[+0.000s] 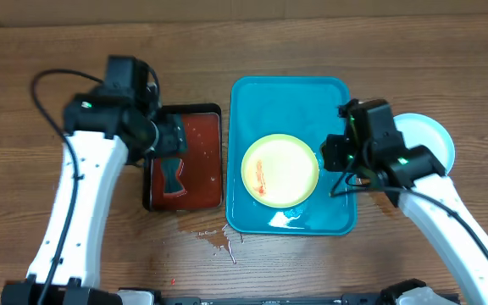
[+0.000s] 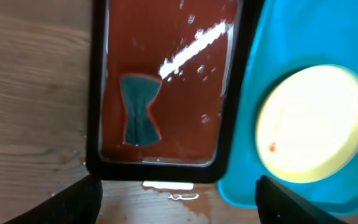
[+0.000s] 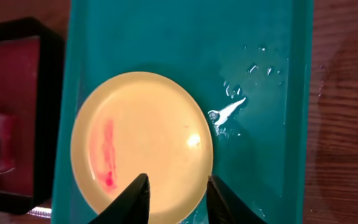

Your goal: Clean dirty plates on tray and stack at the side

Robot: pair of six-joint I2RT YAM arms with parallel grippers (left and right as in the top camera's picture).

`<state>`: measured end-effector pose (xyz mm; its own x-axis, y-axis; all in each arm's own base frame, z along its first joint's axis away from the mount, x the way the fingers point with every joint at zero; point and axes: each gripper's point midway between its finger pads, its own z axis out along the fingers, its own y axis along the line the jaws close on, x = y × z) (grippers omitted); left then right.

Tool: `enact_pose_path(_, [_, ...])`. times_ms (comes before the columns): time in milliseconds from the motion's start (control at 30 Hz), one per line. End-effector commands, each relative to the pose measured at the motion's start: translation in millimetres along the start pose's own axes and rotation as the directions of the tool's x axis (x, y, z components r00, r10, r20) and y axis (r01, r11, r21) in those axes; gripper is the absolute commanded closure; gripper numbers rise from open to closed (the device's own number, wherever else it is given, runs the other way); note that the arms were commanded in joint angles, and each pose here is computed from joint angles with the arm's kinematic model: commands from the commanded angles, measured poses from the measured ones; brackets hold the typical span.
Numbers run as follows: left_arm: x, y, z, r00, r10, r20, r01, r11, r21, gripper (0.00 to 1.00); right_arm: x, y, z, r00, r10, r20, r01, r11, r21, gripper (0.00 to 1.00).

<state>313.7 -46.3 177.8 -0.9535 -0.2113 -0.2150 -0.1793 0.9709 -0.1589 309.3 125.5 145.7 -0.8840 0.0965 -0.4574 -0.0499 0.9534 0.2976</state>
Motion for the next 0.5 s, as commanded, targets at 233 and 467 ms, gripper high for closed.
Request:
enact_pose_path(233, [28,34,94,0.999,-0.022,-0.028,0.019,0.994,-0.11,0.37,12,-4,-6,0.999,-0.017,-0.051,0.018,1.0,0.018,0.68])
enact_pose_path(467, [49,44,142,0.981,-0.064,-0.183,0.034,0.986,-0.163,0.59,13,-5,-6,0.998,-0.016,-0.055,0.017,1.0,0.02,0.68])
